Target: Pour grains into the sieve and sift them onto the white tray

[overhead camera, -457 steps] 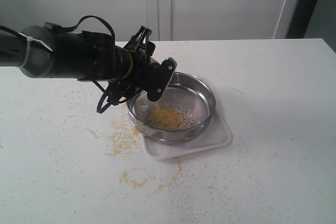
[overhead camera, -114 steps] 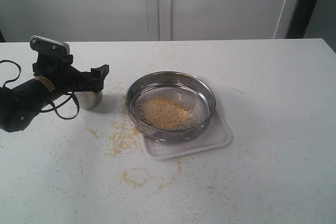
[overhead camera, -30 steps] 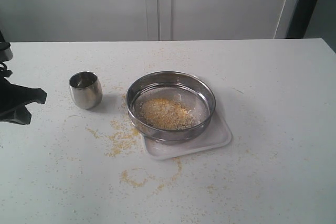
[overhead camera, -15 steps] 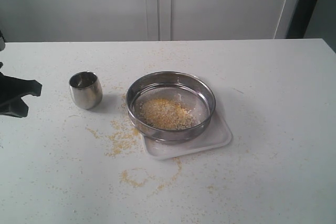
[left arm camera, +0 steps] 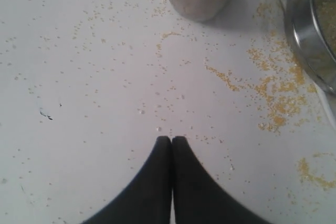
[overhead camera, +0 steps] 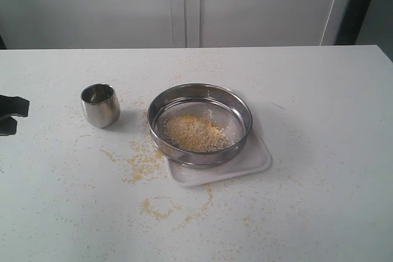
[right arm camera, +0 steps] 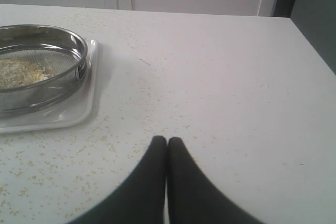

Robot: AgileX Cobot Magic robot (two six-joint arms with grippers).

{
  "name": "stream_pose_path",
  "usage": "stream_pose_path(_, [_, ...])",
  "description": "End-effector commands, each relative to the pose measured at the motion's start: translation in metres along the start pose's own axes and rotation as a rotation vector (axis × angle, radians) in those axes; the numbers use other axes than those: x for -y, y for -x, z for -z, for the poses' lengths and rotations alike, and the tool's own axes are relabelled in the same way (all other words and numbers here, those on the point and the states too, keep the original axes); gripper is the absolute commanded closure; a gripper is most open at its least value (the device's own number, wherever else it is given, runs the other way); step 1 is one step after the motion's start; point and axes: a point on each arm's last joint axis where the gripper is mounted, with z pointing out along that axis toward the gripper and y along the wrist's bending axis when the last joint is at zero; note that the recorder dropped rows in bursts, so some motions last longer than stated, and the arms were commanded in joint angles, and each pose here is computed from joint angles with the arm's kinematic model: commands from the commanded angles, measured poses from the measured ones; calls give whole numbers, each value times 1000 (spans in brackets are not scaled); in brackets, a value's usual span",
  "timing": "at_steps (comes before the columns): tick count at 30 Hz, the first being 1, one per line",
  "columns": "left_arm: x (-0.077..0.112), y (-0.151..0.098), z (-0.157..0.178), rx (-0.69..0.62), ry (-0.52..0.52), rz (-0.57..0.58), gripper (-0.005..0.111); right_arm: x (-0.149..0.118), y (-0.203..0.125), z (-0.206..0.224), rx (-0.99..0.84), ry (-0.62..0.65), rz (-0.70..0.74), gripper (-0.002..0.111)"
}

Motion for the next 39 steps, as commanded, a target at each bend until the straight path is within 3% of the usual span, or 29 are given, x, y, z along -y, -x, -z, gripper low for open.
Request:
stream_pose_path(1, [1, -10, 10, -6, -13, -4, 107, 0, -1, 0, 7, -2, 8, 108])
stream_pose_path(14, [-1, -47, 10, -50, -28, 27, 107, 0, -1, 0, 7, -2, 8, 108])
stream_pose_path(39, [0, -48, 14, -51, -30, -7, 107, 0, -1, 0, 7, -2, 8, 108])
